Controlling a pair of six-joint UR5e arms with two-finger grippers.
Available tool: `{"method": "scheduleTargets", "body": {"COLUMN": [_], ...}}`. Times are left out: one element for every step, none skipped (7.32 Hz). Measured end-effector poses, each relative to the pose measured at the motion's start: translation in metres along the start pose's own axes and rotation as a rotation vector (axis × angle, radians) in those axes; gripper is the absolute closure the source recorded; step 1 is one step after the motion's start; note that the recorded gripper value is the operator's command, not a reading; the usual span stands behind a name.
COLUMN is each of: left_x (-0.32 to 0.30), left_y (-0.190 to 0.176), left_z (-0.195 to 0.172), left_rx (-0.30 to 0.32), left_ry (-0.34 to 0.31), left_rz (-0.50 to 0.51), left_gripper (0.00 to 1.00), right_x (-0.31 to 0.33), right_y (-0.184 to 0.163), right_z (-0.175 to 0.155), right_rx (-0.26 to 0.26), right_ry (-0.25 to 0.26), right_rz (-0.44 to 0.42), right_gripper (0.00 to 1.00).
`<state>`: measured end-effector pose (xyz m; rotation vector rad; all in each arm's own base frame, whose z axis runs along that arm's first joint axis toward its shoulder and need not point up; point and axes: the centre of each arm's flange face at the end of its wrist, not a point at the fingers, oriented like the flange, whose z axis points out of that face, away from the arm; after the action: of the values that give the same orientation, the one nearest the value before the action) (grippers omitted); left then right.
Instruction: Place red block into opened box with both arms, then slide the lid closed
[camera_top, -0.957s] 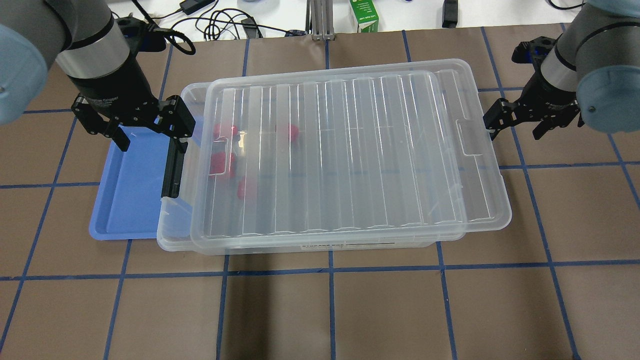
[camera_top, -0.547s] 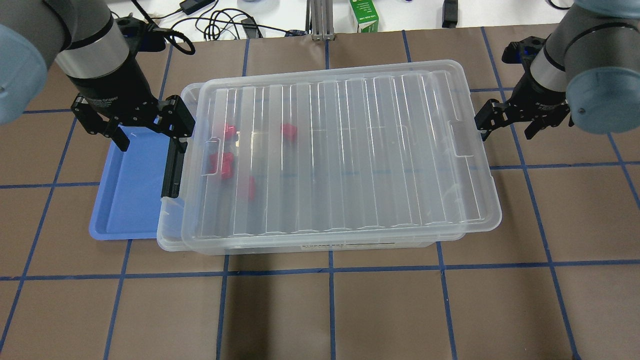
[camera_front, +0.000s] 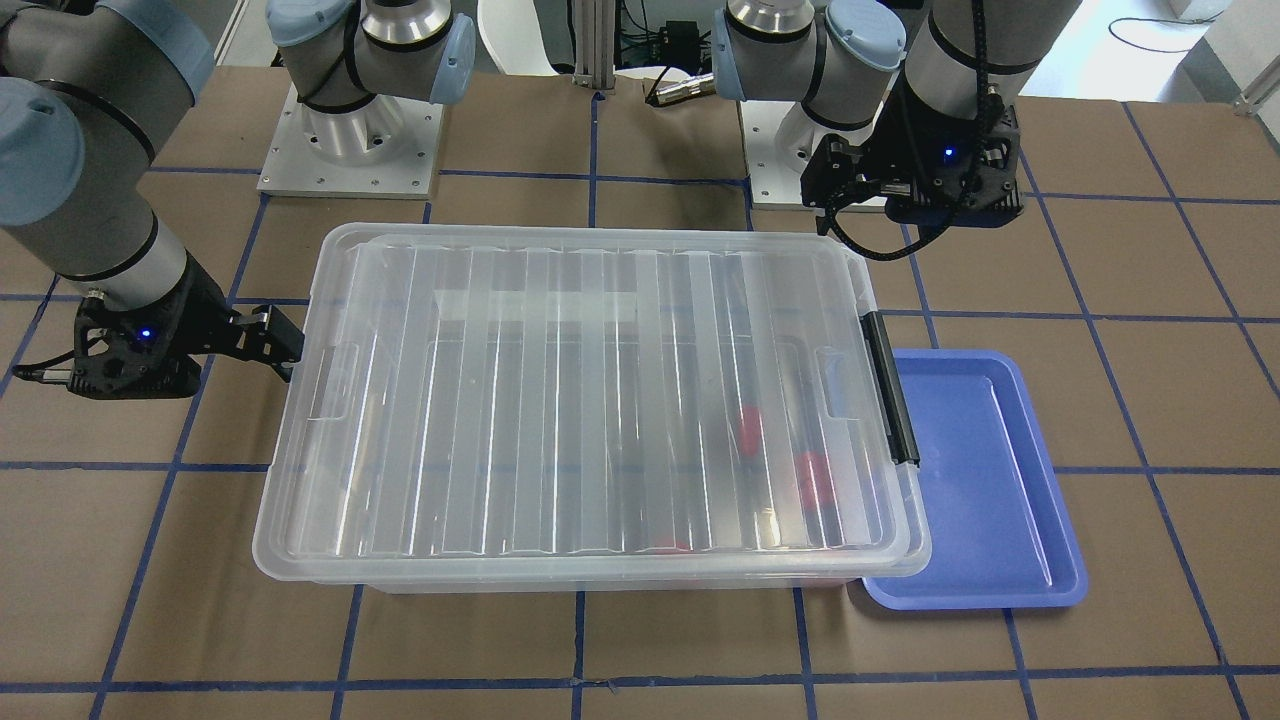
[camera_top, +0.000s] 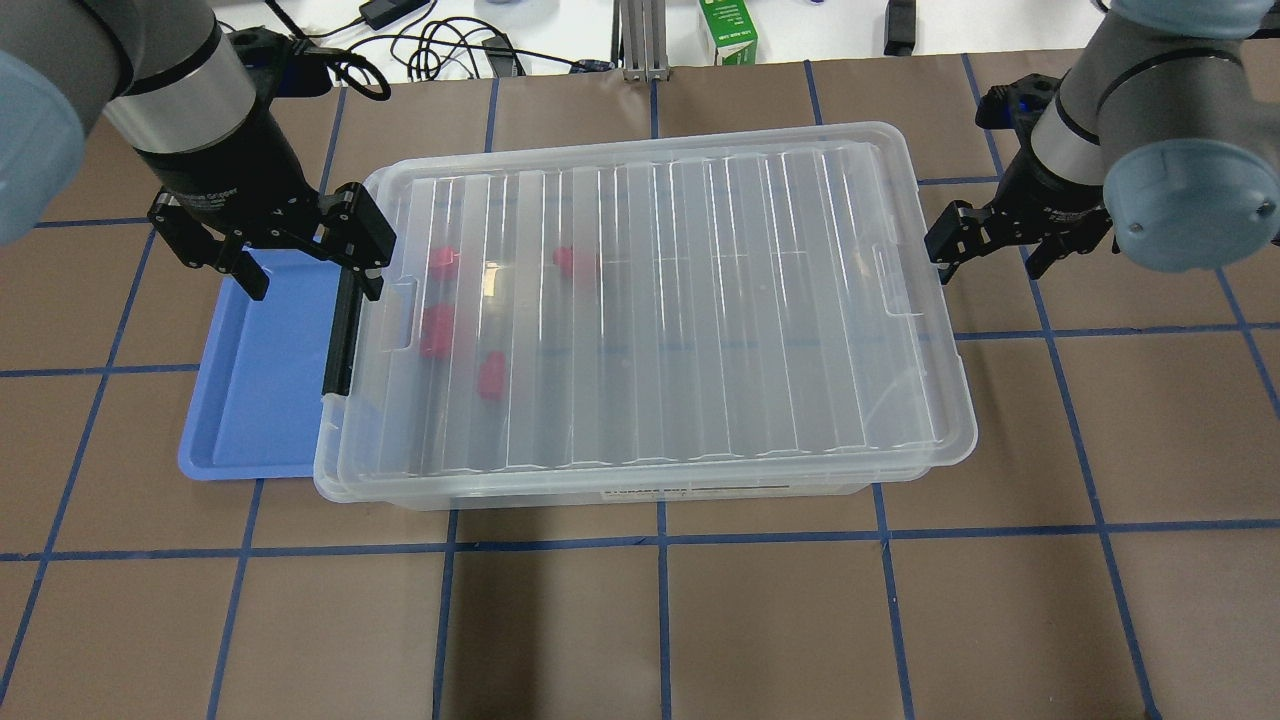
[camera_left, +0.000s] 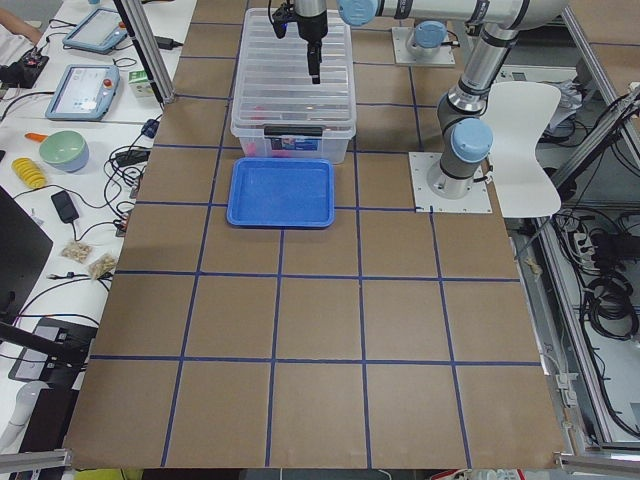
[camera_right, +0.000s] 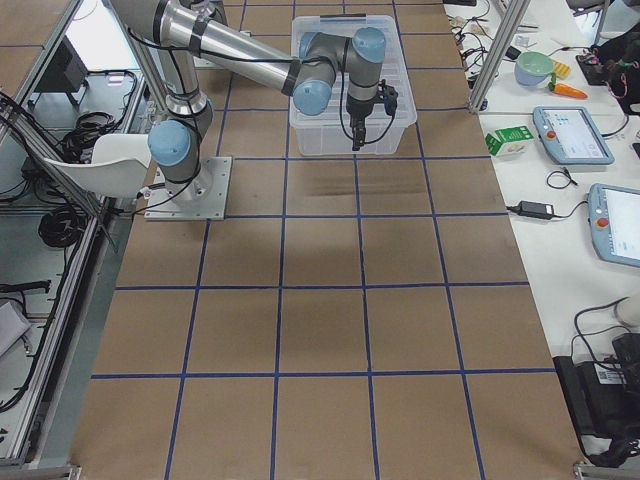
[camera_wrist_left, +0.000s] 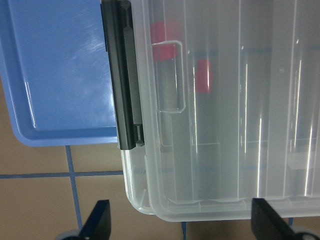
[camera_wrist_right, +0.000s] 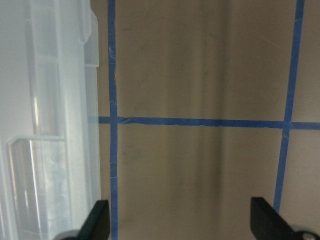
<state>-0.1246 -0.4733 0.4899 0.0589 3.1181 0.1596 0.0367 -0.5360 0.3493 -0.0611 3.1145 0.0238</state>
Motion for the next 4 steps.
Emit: {"method": "scheduleTargets", "body": {"left_x": [0.0, 0.0, 0.001, 0.001], "left_y": [0.0, -0.001, -0.001, -0.001], "left_z": [0.0, 0.001, 0.002, 0.001], "left_rx": [0.002, 0.001, 0.0, 0.001], "left_ry": [0.002, 0.002, 0.002, 0.003], "left_rz": [0.0, 0.0, 0.001, 0.002], "left_gripper": [0.0, 0.0, 0.0, 0.0], "right_x": [0.0, 0.001, 0.002, 0.001], "right_y": [-0.002, -0.005, -0.007, -0.002], "right_z": [-0.002, -0.011, -0.03, -0.059], "right_rx": [0.005, 0.024, 0.051, 0.071], "right_ry": [0.002, 0.009, 0.017, 0.024], "right_rz": [-0.005, -0.012, -0.016, -0.016], "right_gripper": [0.0, 0.0, 0.0, 0.0]}}
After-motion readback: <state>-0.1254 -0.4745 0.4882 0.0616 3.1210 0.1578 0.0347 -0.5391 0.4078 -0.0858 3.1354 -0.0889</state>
